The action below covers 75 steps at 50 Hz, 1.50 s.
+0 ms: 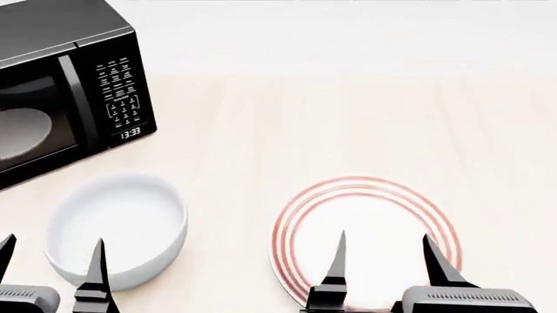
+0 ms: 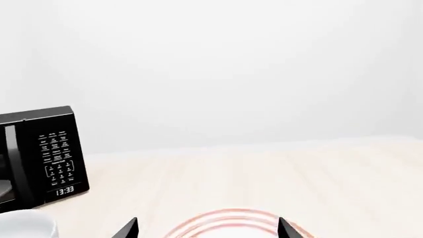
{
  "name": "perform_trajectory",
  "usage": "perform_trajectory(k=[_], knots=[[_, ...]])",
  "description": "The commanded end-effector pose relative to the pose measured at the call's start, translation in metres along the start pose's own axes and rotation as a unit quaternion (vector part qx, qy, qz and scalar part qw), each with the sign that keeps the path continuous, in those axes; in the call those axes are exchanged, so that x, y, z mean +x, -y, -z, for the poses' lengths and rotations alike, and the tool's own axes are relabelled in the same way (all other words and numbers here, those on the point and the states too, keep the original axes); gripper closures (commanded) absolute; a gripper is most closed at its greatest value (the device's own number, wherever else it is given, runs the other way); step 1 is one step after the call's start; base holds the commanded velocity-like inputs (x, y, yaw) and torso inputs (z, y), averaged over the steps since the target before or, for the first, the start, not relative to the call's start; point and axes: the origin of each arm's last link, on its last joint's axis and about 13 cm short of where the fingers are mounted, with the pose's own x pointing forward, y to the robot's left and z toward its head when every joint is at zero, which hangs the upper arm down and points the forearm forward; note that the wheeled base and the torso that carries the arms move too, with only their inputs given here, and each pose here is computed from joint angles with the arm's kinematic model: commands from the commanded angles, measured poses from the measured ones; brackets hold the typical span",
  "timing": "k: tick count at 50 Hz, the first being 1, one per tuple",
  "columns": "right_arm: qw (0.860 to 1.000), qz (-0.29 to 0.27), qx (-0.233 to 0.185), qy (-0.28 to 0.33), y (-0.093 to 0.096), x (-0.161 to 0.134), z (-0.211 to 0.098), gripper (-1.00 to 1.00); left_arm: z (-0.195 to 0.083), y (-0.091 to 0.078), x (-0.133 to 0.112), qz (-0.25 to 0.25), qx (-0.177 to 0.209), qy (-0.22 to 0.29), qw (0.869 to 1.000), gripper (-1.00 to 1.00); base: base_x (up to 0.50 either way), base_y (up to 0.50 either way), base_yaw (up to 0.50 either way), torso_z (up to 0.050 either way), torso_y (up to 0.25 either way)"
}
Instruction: Put the white bowl to the right of the plate.
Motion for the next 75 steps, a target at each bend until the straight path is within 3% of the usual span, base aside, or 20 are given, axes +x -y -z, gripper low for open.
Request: perform_trajectory(k=[1,18,26,28,29,33,37,42,44,46,47,48,50,54,55,75], knots=[[1.000,-0.003,-0.002,0.000,0.000,0.000,0.000,-1.00,-0.001,0.000,0.000,0.001,-0.001,0.001,1.000,-1.00,0.50,-0.18,0.00,0.000,0.000],[1.000,-0.005,-0.008,0.011,-0.002,0.000,-0.002,-1.00,-0.002,-0.001,-0.001,0.000,-0.003,0.003,1.000,-1.00,0.50,-0.04,0.00,0.000,0.001],[0.999,0.007,-0.018,-0.032,-0.004,0.007,0.005,-1.00,0.002,-0.007,0.001,-0.011,-0.007,-0.001,1.000,-1.00,0.32,0.00,0.00,0.000,0.000],[0.998,0.019,-0.024,-0.052,-0.006,0.008,0.006,-1.00,0.002,-0.009,0.002,-0.014,-0.009,-0.001,1.000,-1.00,0.00,0.00,0.00,0.000,0.000],[0.996,0.055,-0.024,-0.068,-0.009,0.010,0.005,-1.00,0.002,-0.012,0.002,-0.024,-0.007,0.000,1.000,-1.00,0.00,0.00,0.00,0.000,0.000],[0.988,0.071,-0.084,-0.110,-0.017,0.009,0.002,-1.00,0.001,-0.016,0.002,-0.038,-0.002,0.003,0.999,-1.00,0.00,0.00,0.00,0.000,0.000],[0.994,0.034,-0.044,-0.092,-0.018,0.009,-0.016,-1.00,0.005,-0.025,0.001,-0.068,0.012,-0.004,0.998,-1.00,0.00,0.00,0.00,0.000,0.000],[0.995,0.015,-0.050,-0.085,-0.021,0.017,-0.031,-1.00,0.005,-0.036,-0.001,-0.129,0.052,-0.007,0.990,-1.00,0.00,0.00,0.00,0.000,0.000],[0.995,-0.007,-0.043,-0.089,-0.022,0.020,-0.035,-1.00,0.002,-0.040,-0.004,-0.136,0.047,-0.001,0.990,-1.00,0.00,0.00,0.00,0.000,0.000],[0.994,-0.013,-0.024,-0.108,-0.023,0.025,-0.042,-1.00,-0.002,-0.045,-0.006,-0.153,0.050,0.001,0.987,-1.00,0.00,0.00,0.00,0.000,0.000],[0.990,-0.039,0.001,-0.134,-0.023,0.028,-0.047,-1.00,-0.007,-0.048,-0.009,-0.179,0.074,0.003,0.981,-1.00,0.00,0.00,0.00,0.000,0.000],[0.987,-0.068,0.022,-0.144,-0.025,0.037,-0.060,-1.00,-0.014,-0.059,-0.015,-0.199,0.050,0.014,0.979,-1.00,0.00,0.00,0.00,0.000,0.000],[0.985,-0.097,0.013,-0.145,-0.028,0.040,-0.066,-1.00,-0.015,-0.064,-0.017,-0.210,0.048,0.012,0.976,-1.00,0.00,0.00,0.00,0.000,0.000],[0.985,-0.085,-0.005,-0.147,-0.030,0.047,-0.071,-1.00,-0.015,-0.067,-0.017,-0.222,0.051,0.010,0.974,-1.00,0.00,0.00,0.00,0.000,0.000],[0.979,-0.109,-0.002,-0.170,-0.060,0.062,-0.079,-1.00,-0.020,-0.080,-0.024,-0.259,0.050,0.010,0.964,-1.00,0.00,0.00,0.00,0.000,0.000],[0.966,-0.146,-0.009,-0.212,-0.112,0.083,-0.090,-1.00,-0.014,-0.087,-0.026,-0.279,0.051,0.008,0.959,-1.00,0.00,0.00,0.00,0.000,0.000]])
